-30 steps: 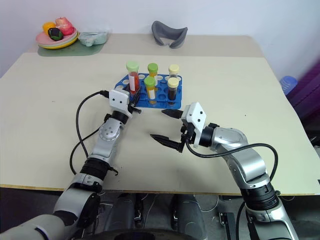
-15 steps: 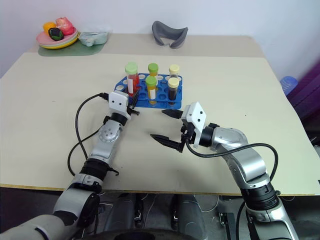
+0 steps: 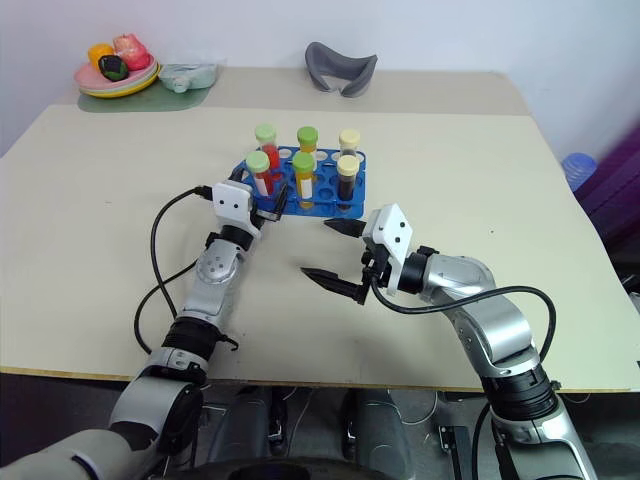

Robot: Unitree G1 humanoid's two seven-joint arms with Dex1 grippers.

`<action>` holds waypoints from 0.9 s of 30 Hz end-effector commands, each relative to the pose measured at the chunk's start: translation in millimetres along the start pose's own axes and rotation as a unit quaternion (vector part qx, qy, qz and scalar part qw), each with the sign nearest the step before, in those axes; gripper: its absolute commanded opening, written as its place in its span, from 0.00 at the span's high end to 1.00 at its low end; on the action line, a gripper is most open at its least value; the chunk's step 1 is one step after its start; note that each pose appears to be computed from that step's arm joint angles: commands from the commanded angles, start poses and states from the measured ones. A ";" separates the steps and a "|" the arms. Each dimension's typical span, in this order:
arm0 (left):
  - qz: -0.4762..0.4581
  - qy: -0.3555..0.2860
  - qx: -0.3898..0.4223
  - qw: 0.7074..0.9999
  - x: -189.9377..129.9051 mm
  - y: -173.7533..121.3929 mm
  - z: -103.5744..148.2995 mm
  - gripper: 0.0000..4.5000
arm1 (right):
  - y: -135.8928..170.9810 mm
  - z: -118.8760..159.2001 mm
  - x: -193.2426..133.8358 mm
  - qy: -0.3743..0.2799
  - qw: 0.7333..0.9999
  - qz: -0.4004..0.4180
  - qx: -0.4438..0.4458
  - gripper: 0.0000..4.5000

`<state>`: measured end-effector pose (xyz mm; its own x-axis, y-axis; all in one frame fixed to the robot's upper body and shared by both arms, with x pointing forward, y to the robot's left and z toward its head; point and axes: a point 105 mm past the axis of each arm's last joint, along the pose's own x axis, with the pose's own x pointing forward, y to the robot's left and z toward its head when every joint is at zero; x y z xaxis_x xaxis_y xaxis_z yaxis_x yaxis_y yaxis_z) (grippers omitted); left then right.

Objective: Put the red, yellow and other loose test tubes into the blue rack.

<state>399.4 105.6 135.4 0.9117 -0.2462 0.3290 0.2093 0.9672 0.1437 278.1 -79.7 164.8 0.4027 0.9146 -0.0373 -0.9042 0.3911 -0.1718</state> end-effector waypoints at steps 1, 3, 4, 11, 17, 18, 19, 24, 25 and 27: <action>0.005 -0.033 -0.016 0.999 -4.2 8.0 18.2 0.01 | 0.3 15.0 -0.6 -0.019 0.999 0.001 -0.025 0.00; 0.000 -0.047 -0.013 0.999 -11.2 12.8 26.8 0.01 | -0.1 14.6 -1.6 -0.019 0.999 -0.001 -0.026 0.00; -0.003 -0.053 -0.011 0.999 -15.7 15.8 31.4 0.01 | -0.6 14.3 -2.4 -0.018 0.999 -0.003 -0.026 0.00; -0.068 -0.040 -0.013 0.997 -68.0 45.9 56.3 0.01 | -15.5 6.6 -23.3 0.005 0.999 -0.037 -0.024 0.00; -0.112 0.056 -0.017 0.992 -119.4 90.0 46.6 0.01 | -44.2 -13.7 -90.8 0.069 0.988 -0.137 -0.008 0.00; -0.109 0.074 -0.015 0.991 -126.9 99.1 43.4 0.01 | -47.2 -17.5 -106.0 0.083 0.984 -0.156 -0.006 0.00; -0.108 0.089 -0.008 0.990 -134.0 107.9 40.4 0.01 | -48.6 -21.2 -120.3 0.098 0.980 -0.173 -0.003 0.00; -0.108 0.120 0.013 0.987 -144.6 119.8 34.0 0.01 | -50.1 -26.5 -151.6 0.126 0.971 -0.204 0.000 0.00; -0.107 0.121 0.015 0.987 -144.7 120.8 34.2 0.01 | -50.8 -26.1 -154.0 0.127 0.970 -0.207 -0.001 0.00; -0.099 0.124 0.018 0.987 -144.2 123.6 32.7 0.01 | -52.2 -25.0 -154.0 0.126 0.970 -0.208 -0.003 0.00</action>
<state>282.6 251.8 126.6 0.9072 -0.4193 0.0335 0.4069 0.8950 0.1828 266.1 -241.1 138.3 0.7454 0.6225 -0.2384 -0.6633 0.7282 -0.1725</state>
